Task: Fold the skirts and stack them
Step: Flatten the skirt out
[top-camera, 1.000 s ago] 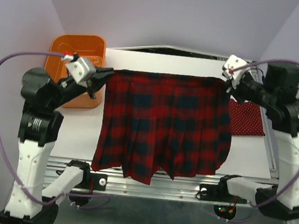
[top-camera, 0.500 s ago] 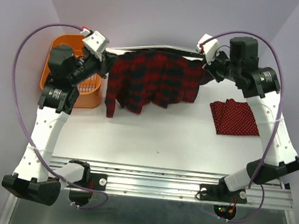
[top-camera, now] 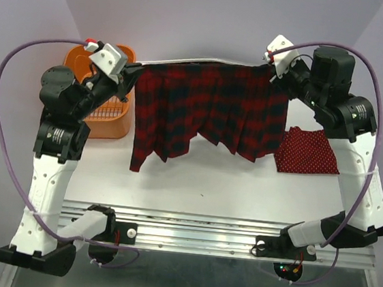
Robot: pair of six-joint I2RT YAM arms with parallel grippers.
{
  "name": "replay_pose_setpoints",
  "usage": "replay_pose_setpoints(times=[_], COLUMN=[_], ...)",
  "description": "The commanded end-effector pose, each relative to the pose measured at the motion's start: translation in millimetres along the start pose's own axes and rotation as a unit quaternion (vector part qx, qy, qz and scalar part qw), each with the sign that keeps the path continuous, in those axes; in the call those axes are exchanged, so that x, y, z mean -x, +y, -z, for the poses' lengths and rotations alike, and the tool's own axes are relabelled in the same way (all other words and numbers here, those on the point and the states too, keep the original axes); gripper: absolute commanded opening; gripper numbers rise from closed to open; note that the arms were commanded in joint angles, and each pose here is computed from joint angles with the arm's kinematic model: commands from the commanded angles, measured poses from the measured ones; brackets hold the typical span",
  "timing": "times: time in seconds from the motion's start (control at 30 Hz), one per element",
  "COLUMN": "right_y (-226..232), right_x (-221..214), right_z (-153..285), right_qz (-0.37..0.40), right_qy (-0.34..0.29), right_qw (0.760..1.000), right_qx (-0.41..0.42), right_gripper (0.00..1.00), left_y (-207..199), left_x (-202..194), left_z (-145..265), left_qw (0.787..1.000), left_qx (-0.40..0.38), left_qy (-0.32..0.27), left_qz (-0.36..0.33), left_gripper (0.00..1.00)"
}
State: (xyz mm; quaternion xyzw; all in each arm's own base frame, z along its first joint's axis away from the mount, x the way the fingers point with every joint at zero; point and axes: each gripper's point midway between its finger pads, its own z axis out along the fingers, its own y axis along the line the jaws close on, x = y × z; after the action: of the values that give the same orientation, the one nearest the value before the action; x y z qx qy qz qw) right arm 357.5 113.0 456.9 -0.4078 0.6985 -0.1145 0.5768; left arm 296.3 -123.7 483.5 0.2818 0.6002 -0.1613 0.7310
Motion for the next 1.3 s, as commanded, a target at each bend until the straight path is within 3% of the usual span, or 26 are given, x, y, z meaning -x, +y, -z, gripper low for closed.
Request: replay_pose_setpoints(times=[0.0,0.17,0.3,0.43,0.57,0.7,0.8,0.83,0.9,1.03,1.13,1.17,1.23,1.27], right_y=[-35,-24,10,34,61,61,59,66,60,70,59,57,58,57], right_x=[10,11,1,-20,-44,-55,-73,-100,-103,-141,-158,-171,-182,-185], right_z=[78,118,142,168,182,152,96,68,32,-54,-103,-133,-160,-173], right_qz=[-0.016,-0.030,-0.023,-0.040,-0.057,-0.040,0.013,0.047,0.071,0.087,0.083,0.076,0.066,0.061], right_qy=[-0.022,-0.047,-0.047,-0.033,-0.017,0.008,0.046,0.097,0.092,0.146,0.162,0.177,0.198,0.207], right_qw=[0.998,0.997,0.998,0.997,0.994,0.995,0.996,0.991,0.992,0.983,0.982,0.980,0.976,0.975], right_qx=[-0.061,-0.044,0.033,0.063,0.092,0.086,0.076,0.081,0.056,0.073,0.055,0.056,0.053,0.049], right_gripper=[0.01,0.01,0.01,0.01,0.01,0.01,0.01,0.01,0.01,0.02,0.16,0.50,0.82,0.92], left_y=[-17,-42,-56,-73,-87,-82,-53,-44,-17,19,37,44,59,66], left_x=[57,49,50,51,27,1,-24,-31,-62,-113,-136,-163,-165,-169], left_z=[53,82,99,117,134,122,91,82,56,1,-28,-47,-69,-78], left_qw=[0.994,0.995,0.996,0.996,0.997,0.999,0.999,0.999,0.996,0.990,0.988,0.985,0.983,0.982], left_qx=[0.014,-0.004,-0.018,-0.035,-0.044,-0.045,-0.012,0.000,0.028,0.039,0.049,0.042,0.051,0.058], left_qy=[-0.077,-0.075,-0.069,-0.070,-0.040,-0.005,0.035,0.046,0.088,0.132,0.145,0.168,0.172,0.179], left_qz=[-0.072,-0.061,-0.059,-0.053,-0.050,-0.020,0.004,0.005,0.011,0.007,0.013,0.022,0.023,0.027], left_gripper=[0.00,0.00,0.00,0.00,0.00,0.00,0.00,0.00,0.00,0.00,0.02,0.16,0.36,0.43])
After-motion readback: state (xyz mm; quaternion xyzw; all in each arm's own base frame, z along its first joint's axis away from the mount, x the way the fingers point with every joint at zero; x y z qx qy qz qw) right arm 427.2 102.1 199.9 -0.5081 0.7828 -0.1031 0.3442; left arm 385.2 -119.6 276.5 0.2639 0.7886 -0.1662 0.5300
